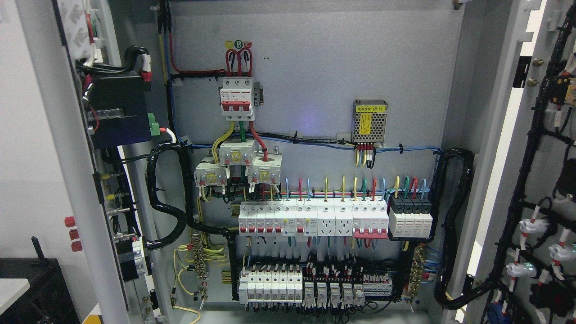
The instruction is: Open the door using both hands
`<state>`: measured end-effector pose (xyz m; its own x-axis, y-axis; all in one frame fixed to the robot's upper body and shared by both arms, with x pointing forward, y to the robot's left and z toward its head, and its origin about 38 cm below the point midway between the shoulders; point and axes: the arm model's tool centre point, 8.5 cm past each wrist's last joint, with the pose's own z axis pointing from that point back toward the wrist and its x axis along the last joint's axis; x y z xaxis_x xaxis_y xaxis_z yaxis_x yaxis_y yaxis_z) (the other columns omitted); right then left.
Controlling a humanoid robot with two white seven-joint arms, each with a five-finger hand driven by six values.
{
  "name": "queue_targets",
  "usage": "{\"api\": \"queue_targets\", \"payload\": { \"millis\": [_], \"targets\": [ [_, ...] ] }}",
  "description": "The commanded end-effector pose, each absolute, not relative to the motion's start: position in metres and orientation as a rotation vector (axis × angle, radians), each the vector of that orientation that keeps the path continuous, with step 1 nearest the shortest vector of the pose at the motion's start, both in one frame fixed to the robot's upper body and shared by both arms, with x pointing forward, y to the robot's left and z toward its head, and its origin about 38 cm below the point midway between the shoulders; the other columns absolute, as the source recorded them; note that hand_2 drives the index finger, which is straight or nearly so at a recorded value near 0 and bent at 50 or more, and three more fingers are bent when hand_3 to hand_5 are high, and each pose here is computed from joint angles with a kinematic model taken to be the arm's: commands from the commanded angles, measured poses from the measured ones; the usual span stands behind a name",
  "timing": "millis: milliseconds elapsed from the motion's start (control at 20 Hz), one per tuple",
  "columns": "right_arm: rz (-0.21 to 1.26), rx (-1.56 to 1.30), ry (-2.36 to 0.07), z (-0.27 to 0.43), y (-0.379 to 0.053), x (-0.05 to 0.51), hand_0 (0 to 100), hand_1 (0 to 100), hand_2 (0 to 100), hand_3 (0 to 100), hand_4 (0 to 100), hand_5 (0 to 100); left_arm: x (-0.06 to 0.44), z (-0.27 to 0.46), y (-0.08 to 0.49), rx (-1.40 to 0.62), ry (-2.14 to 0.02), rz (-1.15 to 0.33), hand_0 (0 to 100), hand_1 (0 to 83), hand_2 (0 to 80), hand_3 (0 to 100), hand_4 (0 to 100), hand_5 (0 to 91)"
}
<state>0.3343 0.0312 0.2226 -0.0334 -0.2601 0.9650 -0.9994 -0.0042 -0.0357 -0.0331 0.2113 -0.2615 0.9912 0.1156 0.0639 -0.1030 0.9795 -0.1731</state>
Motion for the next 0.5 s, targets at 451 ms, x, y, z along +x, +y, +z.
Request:
{"api": "queue_targets", "payload": {
  "millis": [451],
  "targets": [
    [1.164, 1.408, -1.39, 0.2265, 0.058, 0.3211, 38, 0, 0, 0, 0, 0, -0.02, -0.2609, 0.2059, -0.245, -0.11, 0.104, 0, 0.0, 0.0, 0, 0, 0.0]
  ]
}}
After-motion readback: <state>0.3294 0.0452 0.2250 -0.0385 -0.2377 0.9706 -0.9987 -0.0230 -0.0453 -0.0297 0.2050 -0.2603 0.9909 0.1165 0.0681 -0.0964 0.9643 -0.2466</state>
